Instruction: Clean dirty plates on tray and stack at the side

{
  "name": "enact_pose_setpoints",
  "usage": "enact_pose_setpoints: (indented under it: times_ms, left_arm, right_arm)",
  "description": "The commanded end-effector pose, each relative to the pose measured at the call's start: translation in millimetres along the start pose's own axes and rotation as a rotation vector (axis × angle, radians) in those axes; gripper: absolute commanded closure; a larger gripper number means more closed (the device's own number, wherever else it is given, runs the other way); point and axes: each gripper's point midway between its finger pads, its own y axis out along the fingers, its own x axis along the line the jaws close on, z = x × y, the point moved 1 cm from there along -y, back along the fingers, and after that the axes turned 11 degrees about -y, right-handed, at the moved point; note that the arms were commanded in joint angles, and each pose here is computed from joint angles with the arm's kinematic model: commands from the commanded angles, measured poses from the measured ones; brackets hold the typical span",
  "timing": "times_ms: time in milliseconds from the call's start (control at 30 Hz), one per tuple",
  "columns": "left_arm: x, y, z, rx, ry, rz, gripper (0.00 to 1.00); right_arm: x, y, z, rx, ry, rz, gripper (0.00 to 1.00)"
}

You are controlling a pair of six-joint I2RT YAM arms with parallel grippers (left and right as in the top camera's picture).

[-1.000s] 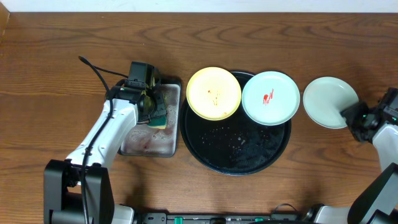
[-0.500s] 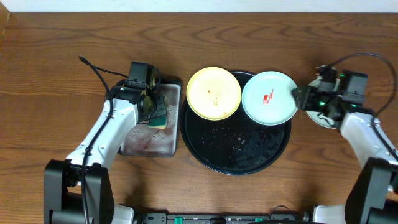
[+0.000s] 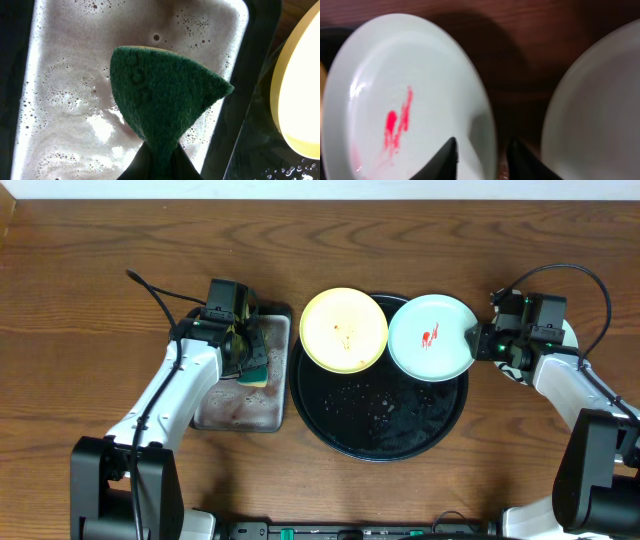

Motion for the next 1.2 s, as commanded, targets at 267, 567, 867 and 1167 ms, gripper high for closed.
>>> enact_pose_setpoints:
  times_ms: [267, 567, 867, 1167]
  left_arm:
    - [5.1, 1.5, 1.4, 0.002, 0.004, -0.016, 0.92]
    - [5.2, 1.5, 1.5, 0.002, 0.004, -0.016, 0.93]
    - [-5.3, -17.4, -1.4, -0.045, 0.021, 0.029, 0.93]
    - [-69.8, -50.6, 34.2, -0.070, 0.190, 0.193, 0.93]
  right_arm:
    - [-7.3, -0.7, 3.1, 0.030, -0.012, 0.062, 0.91]
    - [13.0, -7.6, 1.7, 0.022, -0.007, -0.050, 0.99]
    - [44.7, -58.4, 15.6, 0.091, 0.016, -0.092, 0.99]
    - [113.6, -49.6, 68.2, 0.303, -0.115, -0.204, 0.99]
